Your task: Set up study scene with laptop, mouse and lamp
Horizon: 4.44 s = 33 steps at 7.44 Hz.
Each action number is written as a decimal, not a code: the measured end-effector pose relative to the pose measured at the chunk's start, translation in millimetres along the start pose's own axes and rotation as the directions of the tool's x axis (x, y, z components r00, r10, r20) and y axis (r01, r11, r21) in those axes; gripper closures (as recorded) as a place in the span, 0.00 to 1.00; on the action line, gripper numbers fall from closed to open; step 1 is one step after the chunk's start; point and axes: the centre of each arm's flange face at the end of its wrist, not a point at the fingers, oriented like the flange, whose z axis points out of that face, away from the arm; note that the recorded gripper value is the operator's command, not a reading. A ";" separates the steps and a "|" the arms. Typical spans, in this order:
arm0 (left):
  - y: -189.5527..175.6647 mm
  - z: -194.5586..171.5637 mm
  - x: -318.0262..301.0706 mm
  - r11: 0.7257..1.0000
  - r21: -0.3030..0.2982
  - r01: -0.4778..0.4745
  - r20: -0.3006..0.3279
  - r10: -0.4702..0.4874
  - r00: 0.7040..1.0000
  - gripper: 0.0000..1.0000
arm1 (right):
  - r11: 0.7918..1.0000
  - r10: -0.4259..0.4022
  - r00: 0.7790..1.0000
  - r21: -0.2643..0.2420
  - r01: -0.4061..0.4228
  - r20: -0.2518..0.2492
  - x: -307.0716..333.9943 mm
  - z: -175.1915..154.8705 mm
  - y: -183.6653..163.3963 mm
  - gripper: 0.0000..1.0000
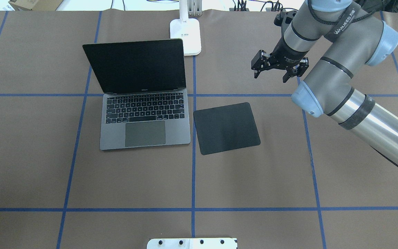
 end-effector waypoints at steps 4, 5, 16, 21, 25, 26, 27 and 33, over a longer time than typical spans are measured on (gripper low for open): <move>0.7 -3.6 0.8 1.000 -0.003 -0.004 -0.023 0.004 1.000 0.61 | 1.000 -0.003 1.000 0.000 0.003 0.002 1.4 -0.8 2.8 0.01; 0.9 -9.2 0.3 1.000 -0.005 -0.004 -0.044 0.004 0.999 0.61 | 1.000 -0.003 1.000 0.000 0.003 0.002 1.4 -0.8 2.8 0.01; -86.5 -105.9 311.0 0.976 -0.110 0.188 -0.283 -0.212 0.935 0.61 | 0.999 -0.004 1.000 0.032 0.005 -0.020 36.9 -2.9 13.4 0.01; -170.5 -201.3 520.4 0.975 -0.045 0.219 -0.296 -0.222 0.929 0.61 | 0.998 0.017 0.999 0.054 -0.014 -0.048 49.9 0.6 4.6 0.01; -233.3 -213.1 675.0 0.977 0.063 0.206 -0.293 -0.179 0.939 0.61 | 0.995 0.058 0.997 0.081 -0.053 -0.060 83.7 -11.8 -3.3 0.01; -247.6 -217.0 709.8 0.976 0.100 0.194 -0.281 -0.159 0.947 0.61 | 0.994 0.062 0.997 0.092 -0.056 -0.055 86.6 -19.0 -5.4 0.01; -260.3 -215.0 732.9 0.976 0.134 0.170 -0.256 -0.132 0.958 0.61 | 0.993 0.063 0.996 0.103 -0.057 -0.055 88.7 -22.9 -6.7 0.01; -298.7 -159.3 797.7 0.969 0.246 0.026 -0.069 -0.009 0.998 0.22 | 0.989 0.069 0.994 0.140 -0.057 -0.079 96.4 -24.7 -8.1 0.01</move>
